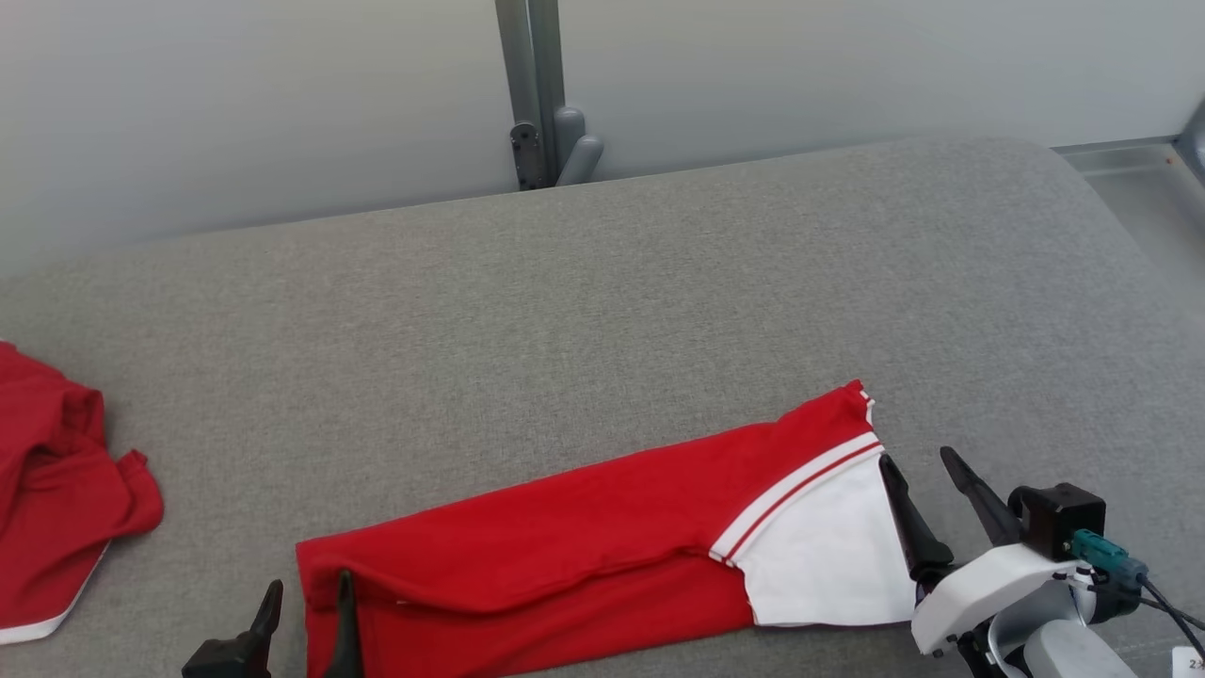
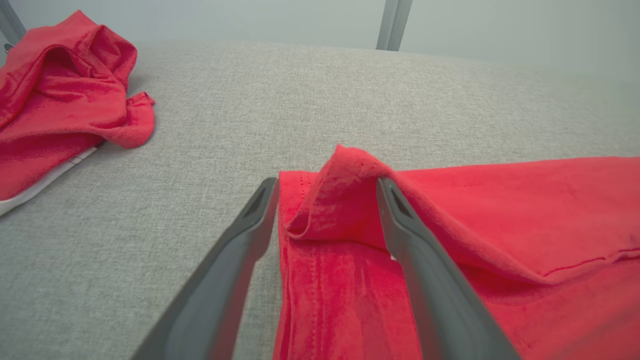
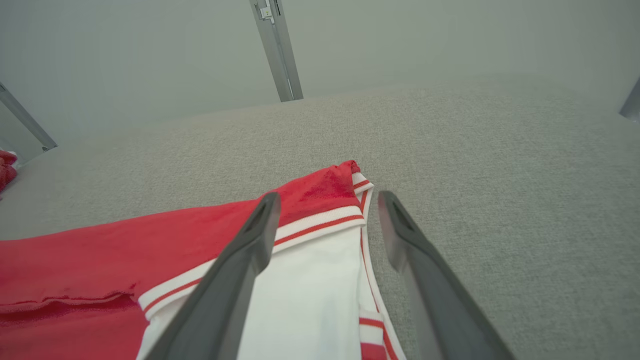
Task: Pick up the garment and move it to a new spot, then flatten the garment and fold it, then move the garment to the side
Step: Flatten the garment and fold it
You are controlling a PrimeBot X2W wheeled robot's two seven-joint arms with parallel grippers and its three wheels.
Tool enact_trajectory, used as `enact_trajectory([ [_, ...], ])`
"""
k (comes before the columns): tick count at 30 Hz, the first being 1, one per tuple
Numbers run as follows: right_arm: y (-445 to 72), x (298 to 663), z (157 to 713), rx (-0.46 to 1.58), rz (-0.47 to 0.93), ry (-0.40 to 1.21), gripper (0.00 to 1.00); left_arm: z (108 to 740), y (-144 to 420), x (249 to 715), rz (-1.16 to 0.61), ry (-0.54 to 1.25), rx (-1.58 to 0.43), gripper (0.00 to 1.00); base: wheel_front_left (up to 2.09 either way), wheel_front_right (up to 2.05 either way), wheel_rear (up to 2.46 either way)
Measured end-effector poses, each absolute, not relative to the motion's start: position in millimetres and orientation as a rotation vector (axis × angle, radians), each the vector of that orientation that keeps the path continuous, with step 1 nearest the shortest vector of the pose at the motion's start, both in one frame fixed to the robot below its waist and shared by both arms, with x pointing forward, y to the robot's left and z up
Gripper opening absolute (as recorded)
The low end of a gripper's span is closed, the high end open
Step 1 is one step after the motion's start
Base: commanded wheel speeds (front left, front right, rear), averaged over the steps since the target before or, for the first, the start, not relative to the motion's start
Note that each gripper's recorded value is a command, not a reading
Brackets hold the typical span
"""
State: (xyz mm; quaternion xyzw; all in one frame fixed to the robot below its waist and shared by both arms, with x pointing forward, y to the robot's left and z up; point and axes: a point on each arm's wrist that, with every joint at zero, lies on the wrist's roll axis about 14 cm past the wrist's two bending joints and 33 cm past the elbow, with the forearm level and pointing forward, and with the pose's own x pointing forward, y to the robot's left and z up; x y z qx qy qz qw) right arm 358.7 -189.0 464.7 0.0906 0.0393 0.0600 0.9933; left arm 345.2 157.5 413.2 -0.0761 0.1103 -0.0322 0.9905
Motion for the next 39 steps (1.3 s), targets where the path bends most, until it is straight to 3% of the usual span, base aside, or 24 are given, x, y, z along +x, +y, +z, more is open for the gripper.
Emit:
enact_trajectory([
  [19,-187,381,414,0.143,0.091,0.245,1.00,424,220,305,0.135,0.170,-0.138,1.00,0.00,0.00,0.00],
  [26,-172,378,381,0.197,0.096,0.365,1.00,422,233,293,0.182,0.177,-0.143,1.00,0.00,0.00,0.00],
  [37,-168,388,369,0.208,0.088,0.414,1.00,418,238,289,0.205,0.190,-0.147,1.00,0.00,0.00,0.00],
  [38,-166,388,368,0.206,0.095,0.419,0.97,418,238,289,0.206,0.190,-0.146,1.00,0.00,0.00,0.00],
  [39,-163,386,366,0.212,0.097,0.428,0.00,419,239,289,0.208,0.188,-0.146,1.00,0.00,0.00,0.00],
])
